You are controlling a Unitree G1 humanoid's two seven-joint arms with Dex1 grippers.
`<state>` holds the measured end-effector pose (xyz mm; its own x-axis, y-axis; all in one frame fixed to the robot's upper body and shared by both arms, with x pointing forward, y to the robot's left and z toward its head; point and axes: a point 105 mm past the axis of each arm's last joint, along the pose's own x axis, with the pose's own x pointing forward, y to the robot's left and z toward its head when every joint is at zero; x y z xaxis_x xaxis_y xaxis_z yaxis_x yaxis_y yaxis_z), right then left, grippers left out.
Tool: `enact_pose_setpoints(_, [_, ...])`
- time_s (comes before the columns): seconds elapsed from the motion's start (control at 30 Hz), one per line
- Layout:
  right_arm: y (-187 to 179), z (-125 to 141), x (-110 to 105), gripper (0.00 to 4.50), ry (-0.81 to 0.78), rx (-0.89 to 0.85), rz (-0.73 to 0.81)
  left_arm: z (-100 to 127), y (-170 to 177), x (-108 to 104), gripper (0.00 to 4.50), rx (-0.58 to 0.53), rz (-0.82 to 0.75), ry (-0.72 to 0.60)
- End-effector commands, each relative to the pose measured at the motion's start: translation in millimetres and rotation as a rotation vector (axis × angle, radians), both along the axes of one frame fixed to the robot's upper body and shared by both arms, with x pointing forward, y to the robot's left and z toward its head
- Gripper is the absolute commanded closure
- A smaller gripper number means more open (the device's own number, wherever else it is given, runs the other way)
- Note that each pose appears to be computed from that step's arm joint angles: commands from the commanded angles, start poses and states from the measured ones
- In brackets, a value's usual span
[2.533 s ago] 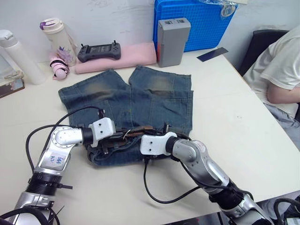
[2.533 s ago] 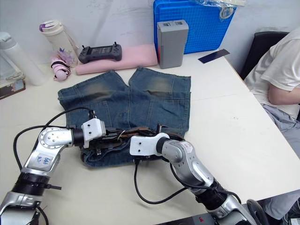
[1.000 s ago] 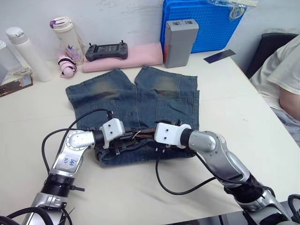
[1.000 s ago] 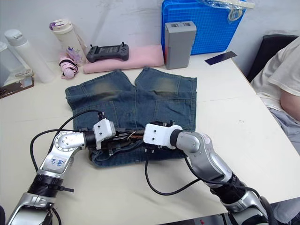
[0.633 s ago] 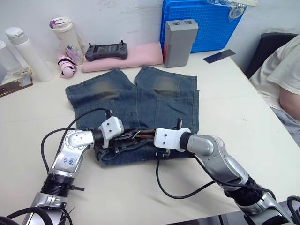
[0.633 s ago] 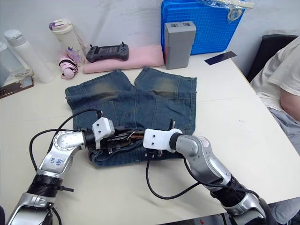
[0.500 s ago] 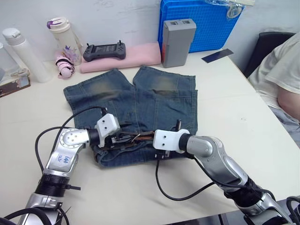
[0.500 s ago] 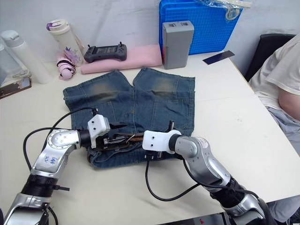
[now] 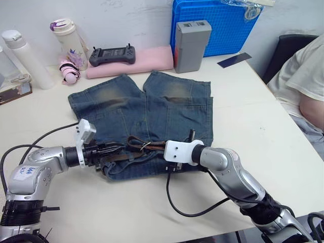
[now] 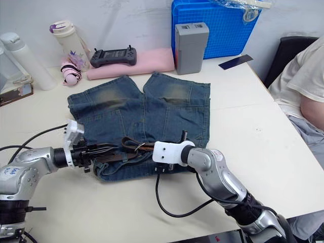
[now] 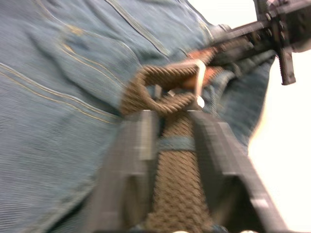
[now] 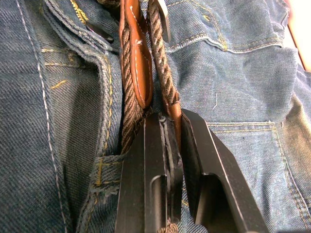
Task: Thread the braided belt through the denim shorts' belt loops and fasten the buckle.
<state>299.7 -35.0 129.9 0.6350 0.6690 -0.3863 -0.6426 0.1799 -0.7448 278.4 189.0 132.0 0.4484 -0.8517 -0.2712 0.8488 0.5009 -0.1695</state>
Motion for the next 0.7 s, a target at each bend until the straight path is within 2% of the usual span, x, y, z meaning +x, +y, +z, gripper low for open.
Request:
enact_pose_setpoints(0.03, [-6, 9, 3, 4.50, -0.044, 0.017, -0.036, -32, 6, -6, 4.42, 0.210, -0.028, -0.001])
enact_pose_setpoints(0.1, [-10, 13, 4, 4.50, -0.057, 0.033, -0.047, -51, 14, -1, 4.42, 0.287, 0.009, 0.001])
enact_pose_setpoints(0.23, [-33, 23, 0, 4.50, -0.101, 0.049, -0.084, -68, 12, -11, 4.42, 0.353, -0.066, -0.006])
enact_pose_setpoints(0.37, [-82, 14, -10, 4.50, -0.113, -0.027, -0.152, -75, 12, -15, 4.42, 0.397, -0.093, -0.040])
enact_pose_setpoints(0.43, [-127, -6, -11, 4.50, -0.070, -0.152, -0.266, -76, 11, -13, 4.42, 0.401, -0.091, -0.054])
enact_pose_setpoints(0.5, [-156, -12, -9, 4.50, -0.051, -0.208, -0.359, -75, 11, -11, 4.42, 0.403, -0.089, -0.069])
enact_pose_setpoints(0.6, [-160, -11, -7, 4.50, -0.056, -0.186, -0.386, -75, 10, -9, 4.42, 0.407, -0.090, -0.085])
enact_pose_setpoints(0.7, [-144, -12, -7, 4.50, -0.052, -0.135, -0.355, -75, 9, -7, 4.42, 0.410, -0.090, -0.094])
